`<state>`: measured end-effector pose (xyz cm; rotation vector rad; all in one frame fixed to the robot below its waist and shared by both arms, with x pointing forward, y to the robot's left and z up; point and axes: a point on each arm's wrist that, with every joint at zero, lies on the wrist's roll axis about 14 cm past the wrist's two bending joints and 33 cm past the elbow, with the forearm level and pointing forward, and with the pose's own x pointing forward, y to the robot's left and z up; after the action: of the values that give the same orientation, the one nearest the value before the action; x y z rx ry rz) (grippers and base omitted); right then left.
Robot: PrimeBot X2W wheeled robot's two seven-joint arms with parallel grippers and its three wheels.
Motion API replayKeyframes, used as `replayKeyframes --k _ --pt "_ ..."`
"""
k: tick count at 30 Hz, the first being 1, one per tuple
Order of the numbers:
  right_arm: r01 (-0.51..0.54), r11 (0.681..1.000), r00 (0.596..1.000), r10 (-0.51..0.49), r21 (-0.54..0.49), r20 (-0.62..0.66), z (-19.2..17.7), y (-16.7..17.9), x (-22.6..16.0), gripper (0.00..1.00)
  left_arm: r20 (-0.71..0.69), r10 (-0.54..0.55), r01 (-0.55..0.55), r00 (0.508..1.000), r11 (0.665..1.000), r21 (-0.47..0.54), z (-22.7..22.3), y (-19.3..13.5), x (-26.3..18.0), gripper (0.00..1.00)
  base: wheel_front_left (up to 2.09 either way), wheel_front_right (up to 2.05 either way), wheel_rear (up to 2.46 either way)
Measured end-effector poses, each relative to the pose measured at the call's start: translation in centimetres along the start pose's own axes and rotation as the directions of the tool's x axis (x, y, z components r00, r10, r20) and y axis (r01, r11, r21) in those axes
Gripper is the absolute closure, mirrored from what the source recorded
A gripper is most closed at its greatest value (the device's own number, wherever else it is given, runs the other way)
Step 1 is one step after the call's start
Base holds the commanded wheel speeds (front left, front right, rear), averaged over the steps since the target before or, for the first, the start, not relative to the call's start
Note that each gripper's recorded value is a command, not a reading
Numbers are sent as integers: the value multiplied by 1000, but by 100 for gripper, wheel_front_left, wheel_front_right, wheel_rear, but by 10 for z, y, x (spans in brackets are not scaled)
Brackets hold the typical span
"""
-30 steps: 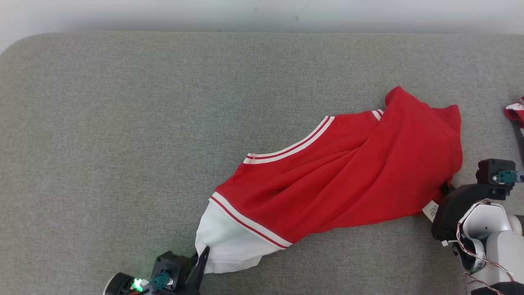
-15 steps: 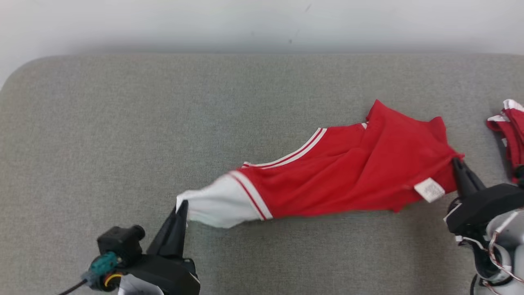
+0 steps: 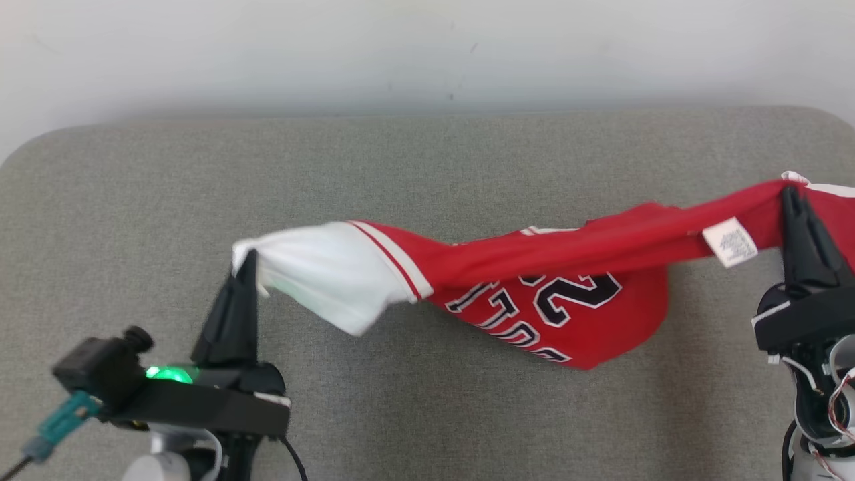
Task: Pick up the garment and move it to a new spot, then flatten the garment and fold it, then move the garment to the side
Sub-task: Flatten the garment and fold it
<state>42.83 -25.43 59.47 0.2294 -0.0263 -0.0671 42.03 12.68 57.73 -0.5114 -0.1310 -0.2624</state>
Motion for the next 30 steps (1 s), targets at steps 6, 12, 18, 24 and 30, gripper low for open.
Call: replayKeyframes --k 6,12,18,24,30 --pt "-30 999 994 32 -22 107 28 10 -2 100 151 -50 62 987 995 -75 52 -15 10 100 0 0 0" --pt "-49 998 969 59 -49 239 60 18 -6 100 208 -122 134 970 990 -45 82 -33 17 100 0 0 0" --pt "-52 997 963 66 -61 262 67 18 -1 100 220 -148 165 964 984 -60 90 -43 29 100 0 0 0" --pt "-80 994 969 96 -79 227 57 25 23 100 243 -142 158 960 986 -48 93 -42 52 100 0 0 0" --pt "-75 988 943 115 -138 313 67 27 35 100 291 -156 177 944 983 -47 93 -47 59 100 0 0 0"
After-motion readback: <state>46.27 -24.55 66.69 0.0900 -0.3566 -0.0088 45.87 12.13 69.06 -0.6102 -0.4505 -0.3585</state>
